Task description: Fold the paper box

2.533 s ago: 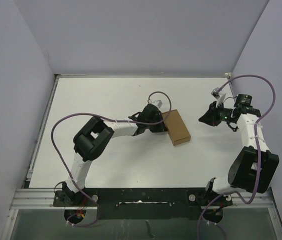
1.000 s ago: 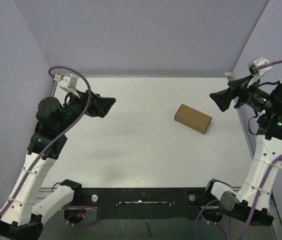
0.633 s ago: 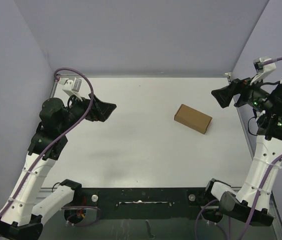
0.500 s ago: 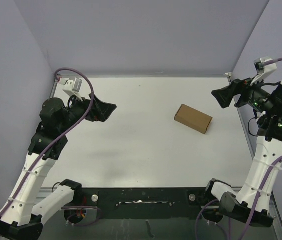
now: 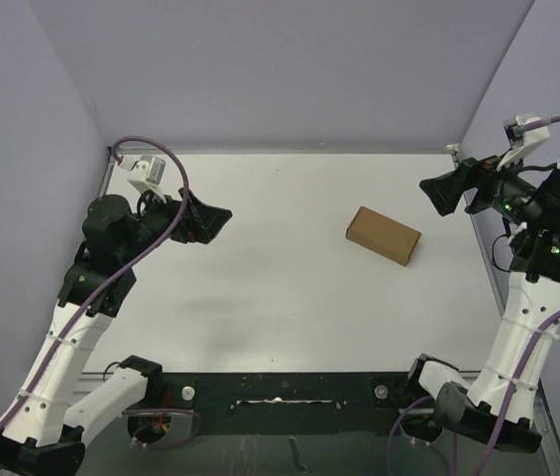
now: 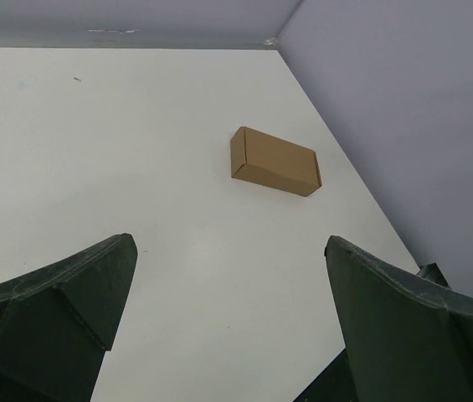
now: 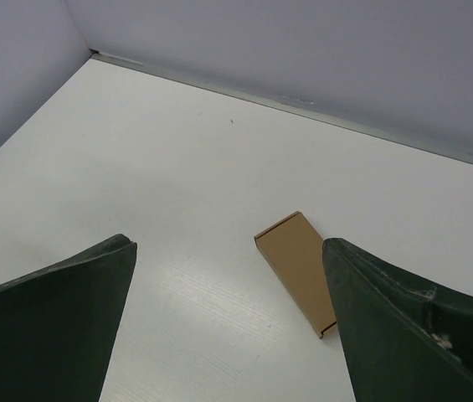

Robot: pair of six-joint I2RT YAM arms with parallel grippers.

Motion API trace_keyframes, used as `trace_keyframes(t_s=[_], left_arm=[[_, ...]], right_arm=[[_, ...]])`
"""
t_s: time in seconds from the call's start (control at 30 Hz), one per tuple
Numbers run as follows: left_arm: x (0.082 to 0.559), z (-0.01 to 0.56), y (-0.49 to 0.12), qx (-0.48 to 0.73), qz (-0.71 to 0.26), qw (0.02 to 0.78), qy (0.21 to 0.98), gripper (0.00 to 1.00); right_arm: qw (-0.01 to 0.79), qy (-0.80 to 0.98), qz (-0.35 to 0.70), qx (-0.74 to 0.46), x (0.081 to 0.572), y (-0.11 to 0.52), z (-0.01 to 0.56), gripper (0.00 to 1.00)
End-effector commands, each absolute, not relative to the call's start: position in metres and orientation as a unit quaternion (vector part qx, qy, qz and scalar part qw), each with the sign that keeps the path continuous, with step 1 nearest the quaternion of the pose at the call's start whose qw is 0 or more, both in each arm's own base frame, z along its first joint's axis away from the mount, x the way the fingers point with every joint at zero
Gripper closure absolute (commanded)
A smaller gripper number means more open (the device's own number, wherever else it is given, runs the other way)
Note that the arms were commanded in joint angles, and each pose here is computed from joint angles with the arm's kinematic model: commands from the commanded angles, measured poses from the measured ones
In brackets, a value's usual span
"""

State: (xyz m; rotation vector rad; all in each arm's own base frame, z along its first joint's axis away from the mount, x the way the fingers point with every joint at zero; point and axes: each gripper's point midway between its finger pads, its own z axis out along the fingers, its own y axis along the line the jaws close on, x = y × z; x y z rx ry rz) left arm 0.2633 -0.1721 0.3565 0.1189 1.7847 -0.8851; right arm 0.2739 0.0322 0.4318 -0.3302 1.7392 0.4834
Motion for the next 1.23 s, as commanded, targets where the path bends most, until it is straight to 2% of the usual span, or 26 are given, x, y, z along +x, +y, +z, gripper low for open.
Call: trace_keyframes(t_s=[0.0, 1.2], left_arm=[[0.2648, 0.3664, -0.1737, 0.062, -0.378, 0.555, 0.738, 0.02], [0.2671, 0.3601, -0.1758, 0.068, -0.377, 0.549, 0.743, 0.02]], right_arm=[[0.627, 0.739, 0.195, -0.152, 0.2702, 0.0323, 0.4451, 0.02], [0.623, 0.739, 0.201, -0.161, 0.2711, 0.034, 0.4396, 0.02]])
